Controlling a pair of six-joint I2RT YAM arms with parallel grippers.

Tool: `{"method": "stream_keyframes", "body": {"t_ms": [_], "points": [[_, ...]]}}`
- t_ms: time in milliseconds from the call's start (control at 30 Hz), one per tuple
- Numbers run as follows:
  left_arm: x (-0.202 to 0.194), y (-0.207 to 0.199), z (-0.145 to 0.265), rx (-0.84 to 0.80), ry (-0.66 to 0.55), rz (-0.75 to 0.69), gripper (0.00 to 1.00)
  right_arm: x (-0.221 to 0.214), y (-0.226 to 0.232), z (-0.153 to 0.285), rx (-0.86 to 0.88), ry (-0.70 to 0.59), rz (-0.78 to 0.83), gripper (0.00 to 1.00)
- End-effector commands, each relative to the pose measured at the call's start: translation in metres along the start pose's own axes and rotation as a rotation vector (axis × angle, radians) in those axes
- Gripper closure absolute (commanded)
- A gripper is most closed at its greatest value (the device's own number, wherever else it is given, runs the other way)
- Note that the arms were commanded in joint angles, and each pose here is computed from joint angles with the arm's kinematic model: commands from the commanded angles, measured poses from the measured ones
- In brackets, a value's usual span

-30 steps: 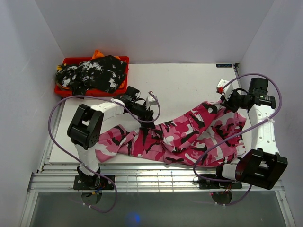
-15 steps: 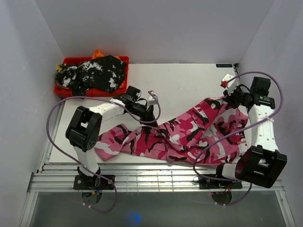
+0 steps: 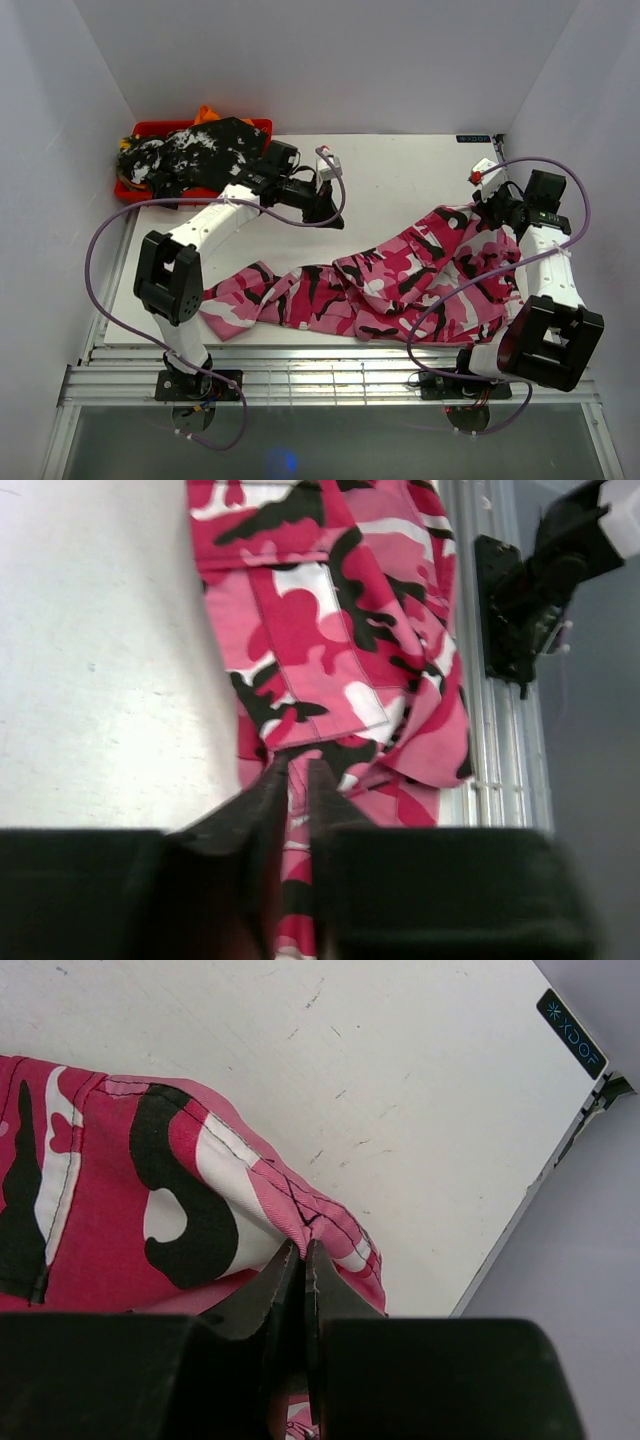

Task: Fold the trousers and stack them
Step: Flatten the trousers out

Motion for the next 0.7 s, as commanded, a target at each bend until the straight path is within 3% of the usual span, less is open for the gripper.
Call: {"method": "stream_keyframes", "body": {"t_ms": [0,67,233,667], "points": [[-0.017,0.021,-0.001,0.056,0.076,0.059,0.7,0.016,-0.023,-0.001,-0.085,-0.06,0.042,0.92],[-0.035,0.026,-0.001,0.053,0.078,0.054,0.57,0.016,-0.023,-0.001,-0.079,-0.065,0.042,0.92],[-0.088,0.018,-0.008,0.062,0.131,0.141,0.4,0.016,-0.025,-0.001,-0.088,-0.064,0.035,0.92],[-0.116,0.014,-0.036,0.128,0.132,0.23,0.43,0.01,-0.027,-0.005,-0.086,-0.05,-0.005,0.92]]}}
Point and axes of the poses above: each gripper's point midway between its finger pads, its own z axis back along the fingers, its own y axis along the line the jaws close on, x = y × z, the point moved 2 cm from there along z, back along the fingers, and after that the axes turned 6 degrees about -z, right-handed, at the moved point
